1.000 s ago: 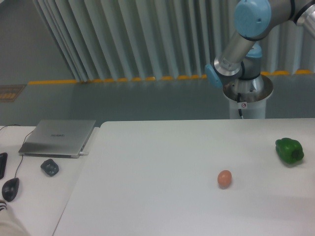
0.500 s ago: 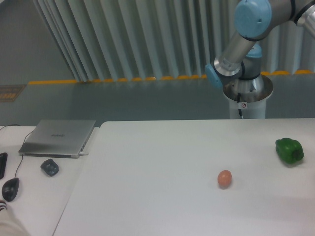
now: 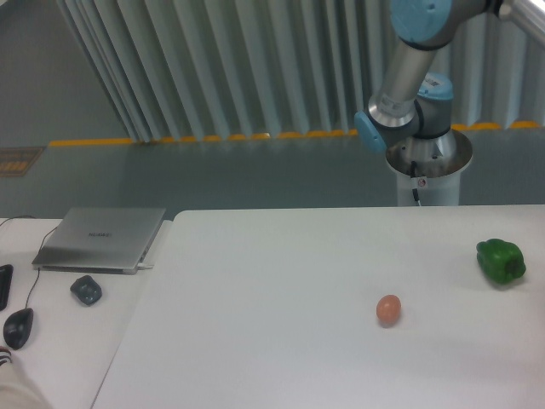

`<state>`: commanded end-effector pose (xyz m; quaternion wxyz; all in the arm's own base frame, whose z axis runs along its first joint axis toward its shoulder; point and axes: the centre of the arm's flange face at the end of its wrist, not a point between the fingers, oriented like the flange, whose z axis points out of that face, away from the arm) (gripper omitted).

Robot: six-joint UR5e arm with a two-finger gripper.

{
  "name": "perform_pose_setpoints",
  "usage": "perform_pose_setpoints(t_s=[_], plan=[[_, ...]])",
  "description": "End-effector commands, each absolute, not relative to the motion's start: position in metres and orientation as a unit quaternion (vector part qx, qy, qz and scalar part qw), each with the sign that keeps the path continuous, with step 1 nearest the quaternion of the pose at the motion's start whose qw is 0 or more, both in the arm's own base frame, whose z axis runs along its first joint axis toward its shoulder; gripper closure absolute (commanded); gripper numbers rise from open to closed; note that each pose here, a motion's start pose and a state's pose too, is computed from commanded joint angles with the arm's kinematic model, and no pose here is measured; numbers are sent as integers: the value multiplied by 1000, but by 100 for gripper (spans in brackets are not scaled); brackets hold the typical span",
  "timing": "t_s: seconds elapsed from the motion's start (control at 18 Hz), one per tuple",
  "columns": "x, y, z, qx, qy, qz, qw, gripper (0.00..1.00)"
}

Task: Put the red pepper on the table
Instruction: 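Carry the red bell pepper in the gripper down beside the orange ball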

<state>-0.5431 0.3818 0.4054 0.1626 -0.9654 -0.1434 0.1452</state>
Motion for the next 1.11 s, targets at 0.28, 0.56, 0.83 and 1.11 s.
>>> perform_pose_setpoints(t_s=[0.28, 0.56, 0.83, 1.11], plan=[[-475, 426, 406, -972, -101, 132, 163, 59], [-395, 462, 388, -981, -64, 107, 151, 59], [-351, 488, 361, -988, -30, 100, 116, 58], [-315, 532, 298, -994, 11, 102, 44, 55]])
